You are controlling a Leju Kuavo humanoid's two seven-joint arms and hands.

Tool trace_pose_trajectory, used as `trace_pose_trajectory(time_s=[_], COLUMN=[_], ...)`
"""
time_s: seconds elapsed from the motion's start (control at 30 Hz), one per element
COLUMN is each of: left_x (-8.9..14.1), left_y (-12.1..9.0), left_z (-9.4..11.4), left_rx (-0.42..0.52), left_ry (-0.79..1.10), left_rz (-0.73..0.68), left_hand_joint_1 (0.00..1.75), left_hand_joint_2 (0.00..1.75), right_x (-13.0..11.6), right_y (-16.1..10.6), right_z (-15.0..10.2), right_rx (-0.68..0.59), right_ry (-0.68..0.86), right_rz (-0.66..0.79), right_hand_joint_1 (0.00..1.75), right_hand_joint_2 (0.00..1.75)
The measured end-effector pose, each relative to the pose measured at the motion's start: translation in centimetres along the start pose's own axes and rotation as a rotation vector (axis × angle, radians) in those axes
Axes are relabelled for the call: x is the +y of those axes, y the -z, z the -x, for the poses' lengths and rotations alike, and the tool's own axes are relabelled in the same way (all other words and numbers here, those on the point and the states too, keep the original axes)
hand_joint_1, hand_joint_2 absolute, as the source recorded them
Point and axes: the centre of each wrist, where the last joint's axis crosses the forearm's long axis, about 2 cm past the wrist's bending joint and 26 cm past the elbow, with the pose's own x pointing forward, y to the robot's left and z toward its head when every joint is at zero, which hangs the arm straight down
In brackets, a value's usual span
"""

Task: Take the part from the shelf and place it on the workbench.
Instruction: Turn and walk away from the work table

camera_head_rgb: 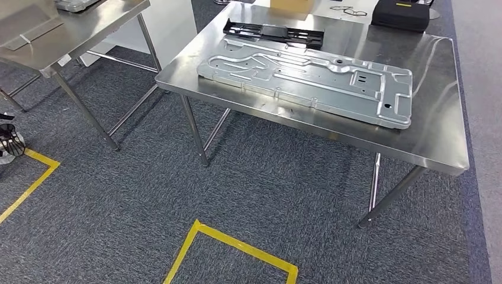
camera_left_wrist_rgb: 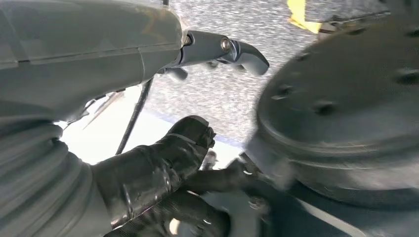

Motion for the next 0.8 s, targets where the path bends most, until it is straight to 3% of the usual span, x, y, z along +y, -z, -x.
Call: trace_pose_trajectory(time_s=[0.8], left_x=[0.14], left_y=[-0.05], left_z=[-0.33], left_rx=[0.015], left_ry=[0.009], left_rz=[0.002], left_hand_joint_1=[0.00], left_hand_joint_2=[1.75], right_x=[0.50], right_y=[0.06], right_z=[0.28], right_rx=[0.011], right_ry=[-0.009], right_rz=[-0.003], right_hand_joint_1=[0.00], right_hand_joint_2=[0.00])
